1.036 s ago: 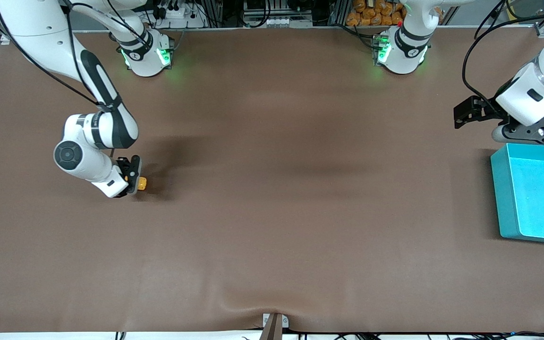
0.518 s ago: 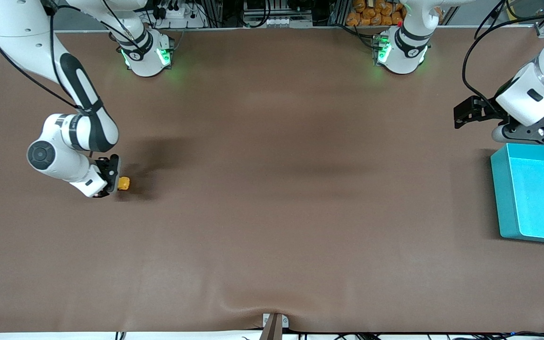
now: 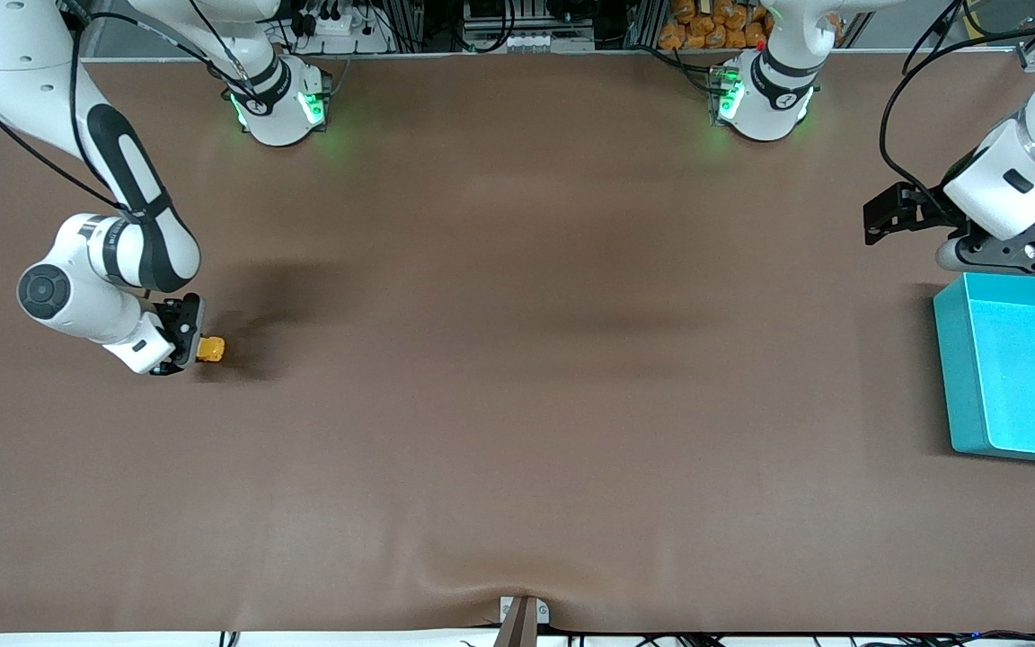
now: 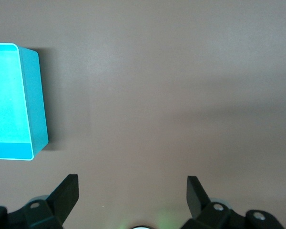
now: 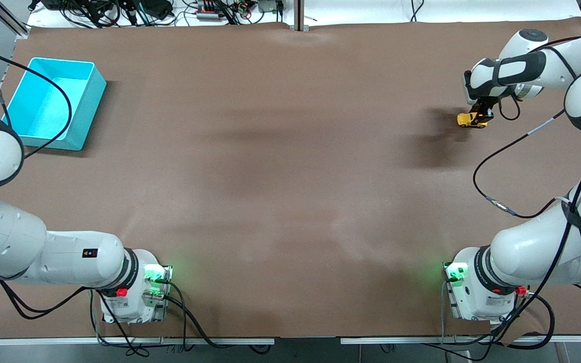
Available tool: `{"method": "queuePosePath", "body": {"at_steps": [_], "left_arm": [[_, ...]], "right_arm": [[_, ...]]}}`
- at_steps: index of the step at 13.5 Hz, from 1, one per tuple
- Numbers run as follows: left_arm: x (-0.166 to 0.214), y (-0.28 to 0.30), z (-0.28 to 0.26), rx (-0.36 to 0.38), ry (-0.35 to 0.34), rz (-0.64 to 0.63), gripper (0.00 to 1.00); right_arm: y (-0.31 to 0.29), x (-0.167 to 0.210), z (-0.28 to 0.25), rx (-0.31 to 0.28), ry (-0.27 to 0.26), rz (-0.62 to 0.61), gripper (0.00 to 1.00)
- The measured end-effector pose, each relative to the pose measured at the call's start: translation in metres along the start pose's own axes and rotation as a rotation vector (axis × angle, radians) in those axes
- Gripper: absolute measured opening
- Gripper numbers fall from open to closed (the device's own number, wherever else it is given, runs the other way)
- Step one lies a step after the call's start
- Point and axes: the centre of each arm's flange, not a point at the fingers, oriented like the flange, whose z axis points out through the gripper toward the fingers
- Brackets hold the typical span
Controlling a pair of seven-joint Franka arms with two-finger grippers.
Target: Wind and store yellow beetle car
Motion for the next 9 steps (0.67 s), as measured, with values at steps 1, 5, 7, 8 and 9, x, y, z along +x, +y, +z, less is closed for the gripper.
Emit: {"method": "queuePosePath", "body": {"at_steps": [1, 5, 7, 8, 9], "left_arm": [[0.000, 0.000, 0.000, 0.000, 0.000, 0.000, 1.00], [0.000, 0.000, 0.000, 0.000, 0.000, 0.000, 1.00], [0.000, 0.000, 0.000, 0.000, 0.000, -0.001, 1.00], [0.000, 0.000, 0.000, 0.000, 0.000, 0.000, 1.00], [0.000, 0.000, 0.000, 0.000, 0.000, -0.001, 1.00]], "right_arm": [[0.005, -0.006, -0.004, 0.002, 0.000, 0.010, 0.56], [0.046, -0.036, -0.084, 0.109, 0.013, 0.050, 0.99], [0.049, -0.060, -0.118, 0.132, 0.021, 0.081, 1.00], [0.046, -0.076, -0.127, 0.133, 0.027, 0.091, 1.00], [0.042, -0.091, -0.133, 0.131, 0.032, 0.101, 1.00]]}}
